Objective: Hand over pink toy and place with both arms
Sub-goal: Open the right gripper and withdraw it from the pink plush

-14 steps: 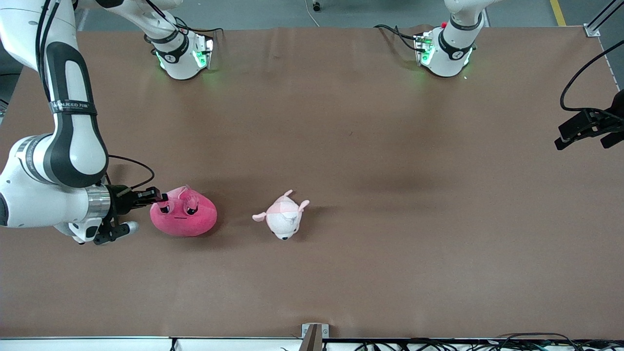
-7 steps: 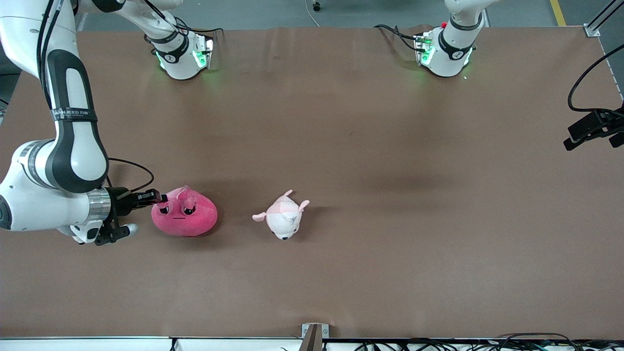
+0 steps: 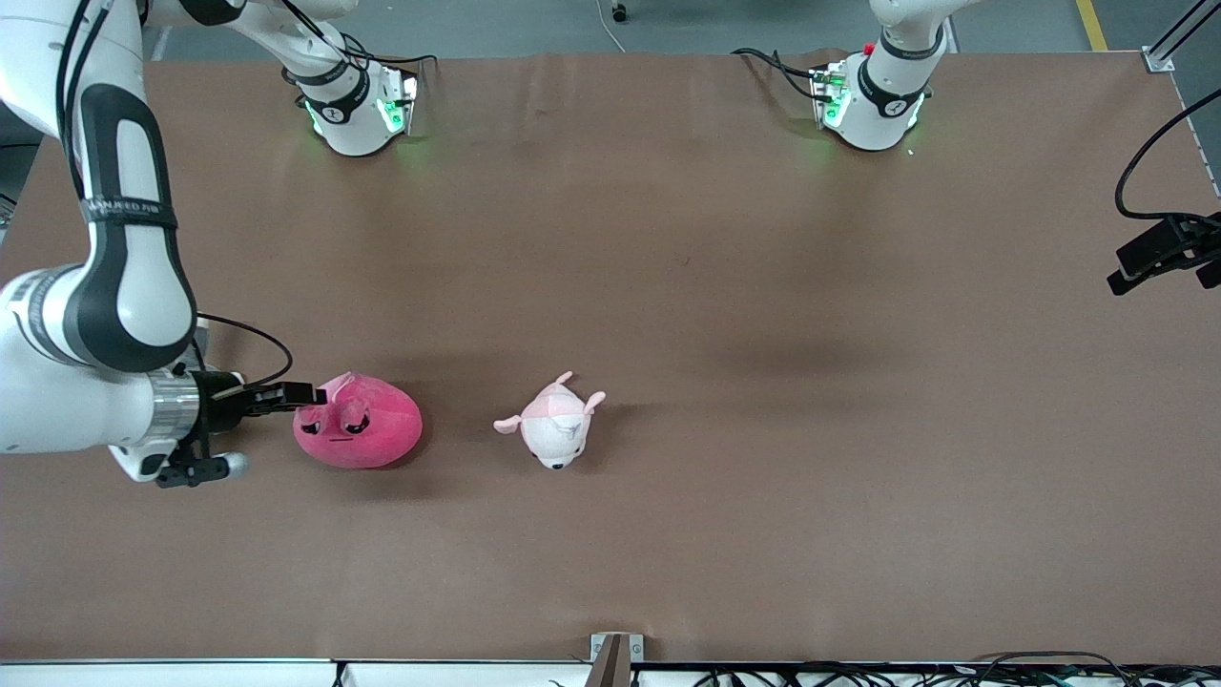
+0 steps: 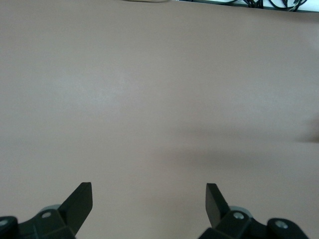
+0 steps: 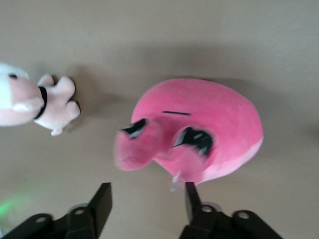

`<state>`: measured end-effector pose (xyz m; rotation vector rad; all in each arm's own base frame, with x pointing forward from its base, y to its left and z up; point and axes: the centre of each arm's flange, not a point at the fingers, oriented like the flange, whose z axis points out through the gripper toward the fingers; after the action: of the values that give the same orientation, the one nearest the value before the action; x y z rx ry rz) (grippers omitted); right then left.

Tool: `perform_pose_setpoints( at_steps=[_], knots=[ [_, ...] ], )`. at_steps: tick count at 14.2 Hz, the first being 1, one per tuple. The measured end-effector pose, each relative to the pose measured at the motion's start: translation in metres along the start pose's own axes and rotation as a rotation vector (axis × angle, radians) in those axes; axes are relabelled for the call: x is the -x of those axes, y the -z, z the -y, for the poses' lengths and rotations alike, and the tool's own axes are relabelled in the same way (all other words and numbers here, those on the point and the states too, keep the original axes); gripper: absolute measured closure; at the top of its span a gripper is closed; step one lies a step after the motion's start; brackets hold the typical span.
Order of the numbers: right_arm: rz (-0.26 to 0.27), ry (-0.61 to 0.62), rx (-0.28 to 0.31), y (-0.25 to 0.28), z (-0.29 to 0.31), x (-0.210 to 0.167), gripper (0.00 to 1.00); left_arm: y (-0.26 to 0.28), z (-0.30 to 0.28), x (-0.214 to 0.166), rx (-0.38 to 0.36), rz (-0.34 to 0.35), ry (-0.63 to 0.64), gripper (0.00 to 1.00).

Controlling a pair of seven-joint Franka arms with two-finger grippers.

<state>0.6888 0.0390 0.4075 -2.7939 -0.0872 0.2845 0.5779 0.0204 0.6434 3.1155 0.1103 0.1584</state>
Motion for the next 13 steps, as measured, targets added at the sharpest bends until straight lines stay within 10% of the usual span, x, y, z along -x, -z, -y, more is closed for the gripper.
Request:
perform_pose_setpoints(
  at_steps=[3,8,13],
  knots=[
    [-0.087,-0.029,0.13,0.075,0.036,0.032,0.0,-0.001,-0.007,0.0,-0.003,0.002,-0.01,0.0],
    [-0.185,-0.032,0.302,0.162,0.049,0.088,0.0,-0.002,-0.019,0.0,-0.012,0.003,-0.026,0.0],
    [-0.228,-0.033,0.325,0.208,0.058,0.123,0.0,-0.002,-0.024,0.001,-0.013,0.002,-0.034,0.0]
  ],
)
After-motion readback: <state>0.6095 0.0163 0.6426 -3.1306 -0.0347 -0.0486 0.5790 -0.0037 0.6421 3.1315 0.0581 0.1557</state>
